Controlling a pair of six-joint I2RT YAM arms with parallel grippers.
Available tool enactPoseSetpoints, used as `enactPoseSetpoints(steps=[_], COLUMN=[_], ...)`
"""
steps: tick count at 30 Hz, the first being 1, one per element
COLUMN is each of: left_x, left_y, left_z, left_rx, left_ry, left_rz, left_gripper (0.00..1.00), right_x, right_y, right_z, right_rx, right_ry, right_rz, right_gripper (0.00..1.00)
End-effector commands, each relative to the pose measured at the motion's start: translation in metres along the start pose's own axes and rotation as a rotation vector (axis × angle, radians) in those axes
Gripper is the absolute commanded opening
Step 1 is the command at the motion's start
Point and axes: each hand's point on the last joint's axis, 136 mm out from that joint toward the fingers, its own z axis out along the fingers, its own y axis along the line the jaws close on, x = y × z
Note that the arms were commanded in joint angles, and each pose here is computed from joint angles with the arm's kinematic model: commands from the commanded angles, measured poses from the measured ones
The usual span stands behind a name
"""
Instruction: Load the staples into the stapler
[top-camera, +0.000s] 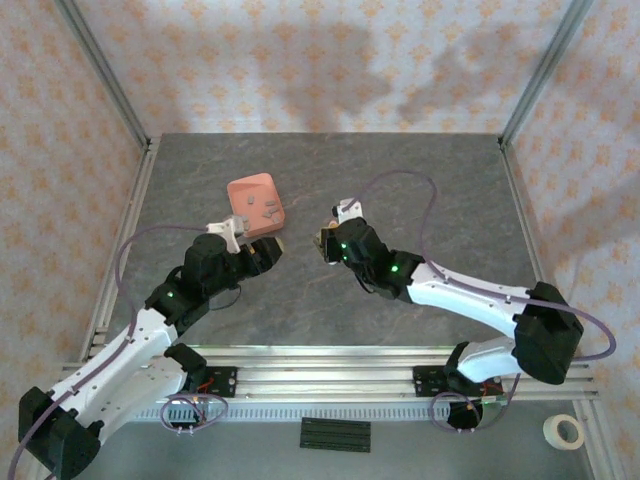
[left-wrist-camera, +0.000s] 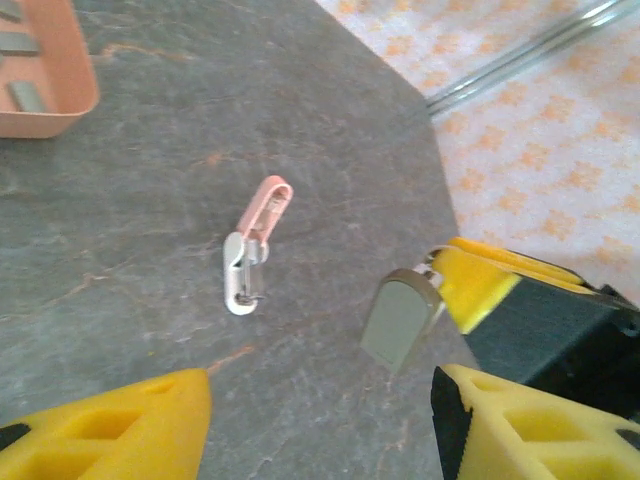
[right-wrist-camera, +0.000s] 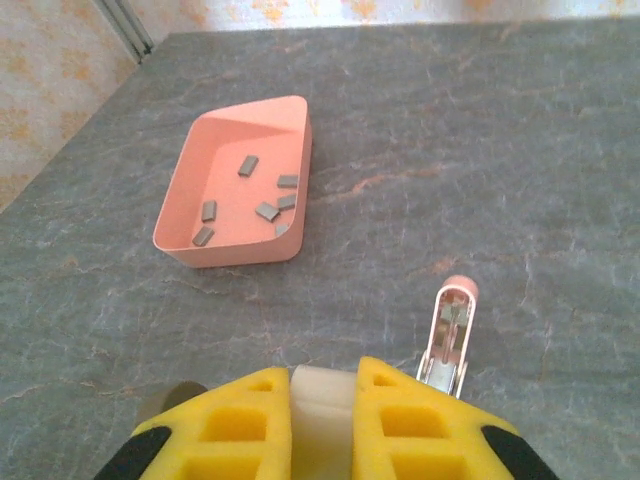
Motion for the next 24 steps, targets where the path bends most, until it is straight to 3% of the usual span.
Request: enactPoseSetpoints(steps=[1, 6, 13, 24], left_x=[-0.007, 0.0, 0.01, 0.01], left_y=[-0.03, -0.039, -0.031, -0.045], left_z=[-0.002, 0.005, 0.016, 0.033], left_rx=[0.111, 0.214, 0.159, 0.198], left_ry=[-0.02, -0.019, 0.03, 0.049], left_rz=[0.016, -0.039, -0.016, -0.018], left_gripper=[0.62, 0.63, 0.62, 0.62], right_x=[-0.022, -0.027, -0.029, -0.027], right_y=[0.001, 0.005, 0.014, 0.036], right_z=[-0.007, -0.007, -0.009, -0.013], right_rx=[-0.016, -0.038, -0.094, -0.224], right_ry=[-0.117, -0.148, -0.176, -0.187], right_rz=[-0.04, -0.083, -0.091, -0.136], right_gripper=[0.15, 0.15, 0.15, 0.14])
